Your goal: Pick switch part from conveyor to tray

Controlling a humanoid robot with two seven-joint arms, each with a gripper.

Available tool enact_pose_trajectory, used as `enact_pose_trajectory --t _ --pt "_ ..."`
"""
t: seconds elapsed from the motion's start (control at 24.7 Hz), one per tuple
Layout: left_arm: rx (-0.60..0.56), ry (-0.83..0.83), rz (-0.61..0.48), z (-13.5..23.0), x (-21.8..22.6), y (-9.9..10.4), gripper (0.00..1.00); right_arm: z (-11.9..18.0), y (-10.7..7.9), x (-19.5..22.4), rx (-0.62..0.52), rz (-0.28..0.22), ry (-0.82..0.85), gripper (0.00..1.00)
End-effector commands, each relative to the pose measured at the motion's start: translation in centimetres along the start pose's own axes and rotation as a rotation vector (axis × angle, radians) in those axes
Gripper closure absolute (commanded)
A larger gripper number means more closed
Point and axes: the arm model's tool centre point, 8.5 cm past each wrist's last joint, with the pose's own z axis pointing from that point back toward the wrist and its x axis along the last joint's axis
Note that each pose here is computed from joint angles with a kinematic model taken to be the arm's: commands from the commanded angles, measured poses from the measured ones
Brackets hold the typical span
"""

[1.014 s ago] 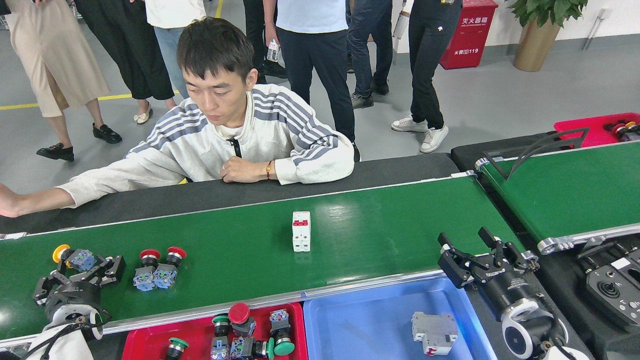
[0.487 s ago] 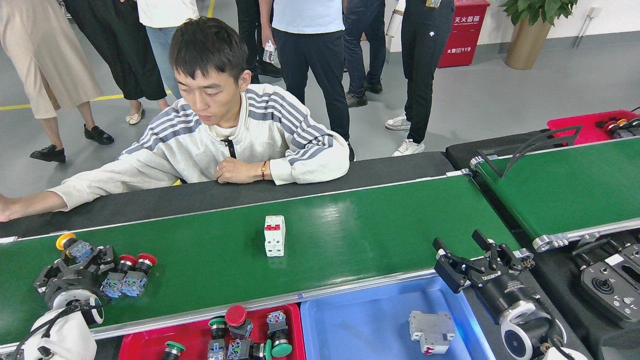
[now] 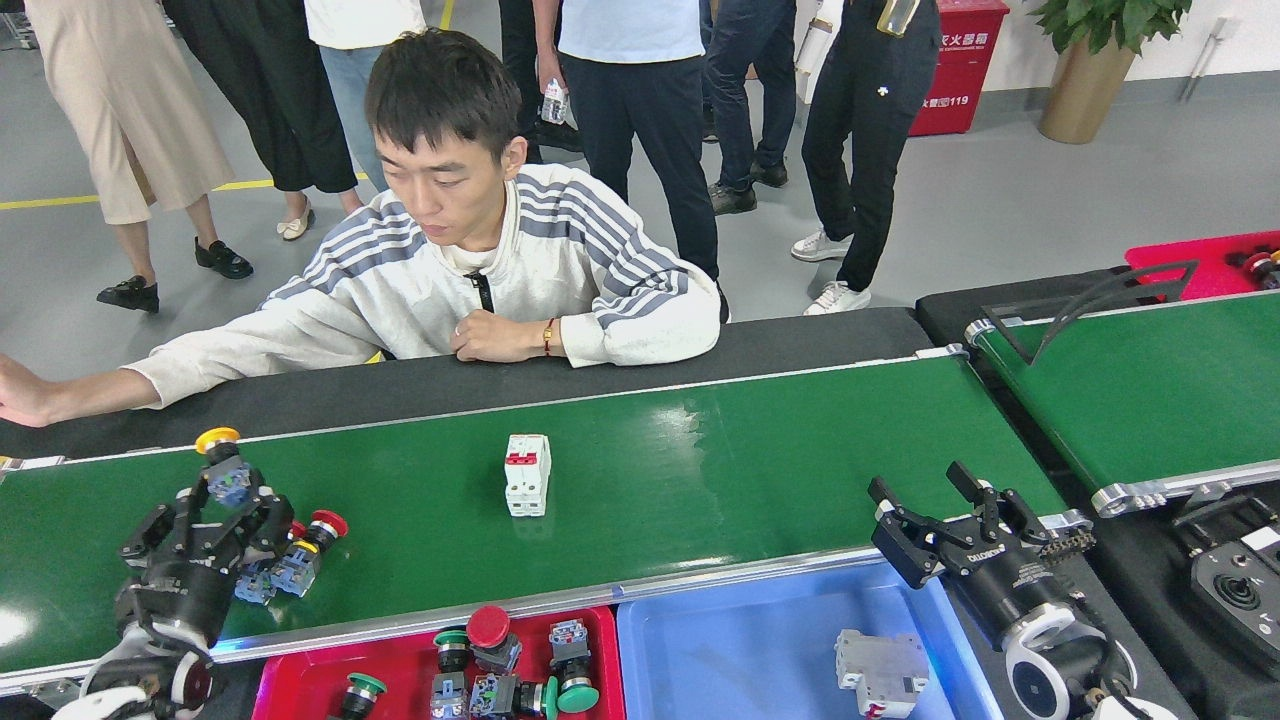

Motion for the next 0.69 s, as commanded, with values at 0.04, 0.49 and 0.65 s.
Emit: enact_pose_trajectory --t 0.04,0.49,0.65 --pt "0.047 -0.244 0.027 2.8 3.8 1.5 0.80 0.1 -1.4 -0.7 -0.038 0.013 0.016 0.00" --pt "-0.008 -0.394 0.135 8.6 8.6 -0.6 0.00 5.0 0.4 0.0 0.006 0.071 0.032 0.01" --pt "-0.023 -0.358 0.142 8.6 7.5 -1.3 0.00 7.6 0.6 0.3 -0.021 0.121 0.065 0.05"
